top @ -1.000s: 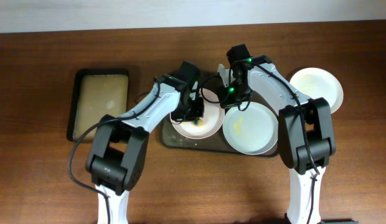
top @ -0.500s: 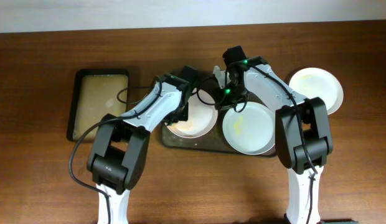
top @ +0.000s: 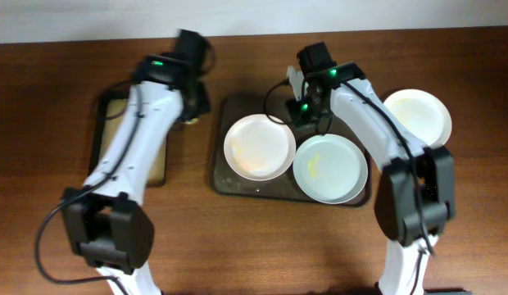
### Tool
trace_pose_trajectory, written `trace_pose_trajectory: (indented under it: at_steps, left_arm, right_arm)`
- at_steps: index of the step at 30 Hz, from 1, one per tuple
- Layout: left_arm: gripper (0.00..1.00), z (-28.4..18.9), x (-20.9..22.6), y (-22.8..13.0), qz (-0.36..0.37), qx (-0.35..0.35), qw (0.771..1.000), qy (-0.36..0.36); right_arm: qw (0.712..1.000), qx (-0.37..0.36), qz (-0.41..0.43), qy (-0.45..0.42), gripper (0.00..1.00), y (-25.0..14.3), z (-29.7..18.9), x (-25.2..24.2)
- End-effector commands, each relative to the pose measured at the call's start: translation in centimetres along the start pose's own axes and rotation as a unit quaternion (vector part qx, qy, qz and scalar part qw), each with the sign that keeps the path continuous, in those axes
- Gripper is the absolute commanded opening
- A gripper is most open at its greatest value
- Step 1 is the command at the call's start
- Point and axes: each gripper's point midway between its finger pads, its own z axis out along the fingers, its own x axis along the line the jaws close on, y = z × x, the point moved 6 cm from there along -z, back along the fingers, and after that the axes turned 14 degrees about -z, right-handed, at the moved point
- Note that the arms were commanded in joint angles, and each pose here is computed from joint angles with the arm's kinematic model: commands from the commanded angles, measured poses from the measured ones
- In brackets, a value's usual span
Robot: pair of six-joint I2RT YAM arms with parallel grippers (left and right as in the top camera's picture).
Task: Clean dirty plates on tray and stack at the side
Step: 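Hold the plate with the right gripper and scrub it with the sponge, then lift the scrubbed white plate with the right gripper and stack it on the pink plate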
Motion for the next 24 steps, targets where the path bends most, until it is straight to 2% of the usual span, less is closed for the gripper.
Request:
trace_pose_trajectory:
  at_steps: [1,2,4,6,7,8,9,12,15,19,22,24]
  left_arm:
    - [0.0,0.2,3.9,2.9,-0.066,0.004,0.998,0.009]
    - [0.0,0.5,5.1,3.5,-0.081,0.005,0.997,0.016]
    - [0.0,1.0,7.4,4.6,-0.109,0.008,0.994,0.03]
    - [0.0,1.2,9.2,5.1,-0.124,0.016,0.991,0.042]
    - [0.0,1.3,9.7,5.1,-0.13,0.024,0.99,0.041]
    - [0.0,1.3,10.1,5.1,-0.135,0.034,0.99,0.036]
    - [0.0,1.4,10.2,5.1,-0.137,0.037,0.989,0.035]
    - [0.0,1.4,10.4,5.2,-0.13,0.038,0.99,0.034]
    - [0.0,1.4,10.1,5.3,-0.131,0.038,0.99,0.025]
    - [0.0,1.4,10.0,5.3,-0.13,0.036,0.991,0.023]
    - [0.0,1.4,10.0,5.4,-0.13,0.036,0.991,0.023]
    - [0.0,1.4,9.9,5.4,-0.13,0.034,0.991,0.022]
  right_arm:
    - [0.977,-0.036,-0.071,-0.2,0.04,2.2,-6.8,0.4]
    - [0.961,-0.041,-0.083,-0.262,0.04,2.5,-8.5,0.9]
    - [0.936,-0.047,-0.112,-0.33,0.04,3.0,-10.8,2.5]
    - [0.94,-0.055,-0.119,-0.316,0.08,3.1,-10.7,4.0]
    - [0.955,-0.056,-0.115,-0.268,0.31,3.0,-9.5,4.6]
    - [0.972,-0.056,-0.102,-0.206,0.41,2.9,-8.0,4.8]
    - [0.981,-0.053,-0.083,-0.169,0.43,2.8,-6.9,4.5]
    - [0.999,-0.027,-0.014,-0.036,0.43,1.8,-2.7,3.1]
    - [0.998,0.001,0.005,0.068,0.43,0.5,1.1,2.1]
    - [0.995,0.042,0.021,0.093,0.42,-1.0,4.5,0.9]
    - [0.993,0.059,0.024,0.098,0.36,-1.6,6.0,1.0]
    - [0.992,0.071,0.025,0.101,0.36,-2.0,7.0,1.0]
